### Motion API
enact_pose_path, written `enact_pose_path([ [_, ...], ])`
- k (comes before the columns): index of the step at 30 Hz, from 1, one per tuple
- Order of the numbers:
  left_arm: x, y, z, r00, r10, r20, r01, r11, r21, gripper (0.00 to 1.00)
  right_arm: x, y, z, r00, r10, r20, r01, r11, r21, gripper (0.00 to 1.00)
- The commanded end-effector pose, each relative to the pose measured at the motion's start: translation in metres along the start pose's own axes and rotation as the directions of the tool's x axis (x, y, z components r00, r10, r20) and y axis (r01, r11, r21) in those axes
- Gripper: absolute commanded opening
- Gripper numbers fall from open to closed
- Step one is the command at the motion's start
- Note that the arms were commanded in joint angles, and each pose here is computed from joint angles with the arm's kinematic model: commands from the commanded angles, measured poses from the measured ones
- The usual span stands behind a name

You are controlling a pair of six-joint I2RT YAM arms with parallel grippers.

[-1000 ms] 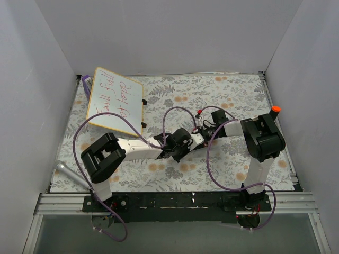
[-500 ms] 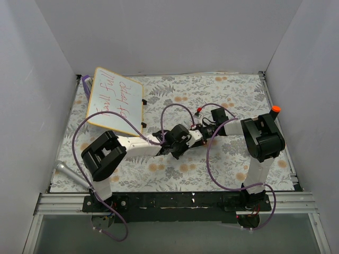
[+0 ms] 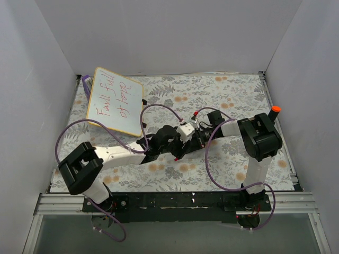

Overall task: Write a sentence on the whiteboard
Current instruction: Insert the whiteboard marker without the cap into the pen cap.

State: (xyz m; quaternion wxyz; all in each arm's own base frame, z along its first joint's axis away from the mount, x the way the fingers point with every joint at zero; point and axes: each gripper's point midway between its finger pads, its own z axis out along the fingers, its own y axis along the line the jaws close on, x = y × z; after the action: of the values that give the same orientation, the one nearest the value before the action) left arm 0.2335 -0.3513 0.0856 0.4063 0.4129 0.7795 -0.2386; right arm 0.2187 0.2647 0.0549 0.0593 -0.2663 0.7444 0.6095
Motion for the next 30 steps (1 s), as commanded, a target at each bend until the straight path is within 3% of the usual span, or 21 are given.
enact_pose_path([
  [1, -0.045, 0.004, -0.018, 0.983, -0.03, 0.179, 0.035, 0.999, -0.026, 0.57, 0.007, 0.0, 0.003, 1.0, 0.007, -0.02, -0.007, 1.0, -0.012, 0.01],
  [5, -0.048, 0.009, -0.041, 0.975, -0.025, 0.222, 0.038, 0.998, -0.057, 0.75, 0.007, 0.0, 0.002, 1.0, 0.007, -0.018, -0.007, 1.0, -0.011, 0.01],
  [7, -0.031, 0.01, -0.046, 0.98, -0.022, 0.2, 0.036, 0.997, -0.063, 0.82, 0.006, 0.001, 0.001, 1.0, 0.007, -0.015, -0.007, 1.0, -0.013, 0.01],
  [9, -0.019, 0.007, -0.049, 0.985, -0.024, 0.172, 0.032, 0.998, -0.045, 0.82, 0.006, 0.001, 0.001, 1.0, 0.008, -0.015, -0.008, 1.0, -0.014, 0.01],
  [14, 0.019, -0.008, -0.042, 0.995, -0.068, 0.073, 0.066, 0.997, 0.032, 0.79, 0.006, 0.001, 0.001, 1.0, 0.005, -0.016, -0.005, 1.0, -0.016, 0.01],
  [23, 0.053, -0.018, -0.016, 0.993, -0.11, -0.037, 0.113, 0.99, 0.081, 0.7, 0.006, 0.001, 0.001, 1.0, 0.008, -0.014, -0.008, 1.0, -0.017, 0.01],
  [27, 0.059, -0.017, -0.005, 0.992, -0.105, -0.065, 0.11, 0.991, 0.075, 0.61, 0.006, 0.002, 0.002, 1.0, 0.008, -0.016, -0.008, 1.0, -0.021, 0.01],
  [30, 0.063, -0.015, 0.005, 0.991, -0.097, -0.092, 0.104, 0.992, 0.067, 0.47, 0.007, 0.002, 0.002, 1.0, 0.011, -0.016, -0.011, 1.0, -0.021, 0.01],
])
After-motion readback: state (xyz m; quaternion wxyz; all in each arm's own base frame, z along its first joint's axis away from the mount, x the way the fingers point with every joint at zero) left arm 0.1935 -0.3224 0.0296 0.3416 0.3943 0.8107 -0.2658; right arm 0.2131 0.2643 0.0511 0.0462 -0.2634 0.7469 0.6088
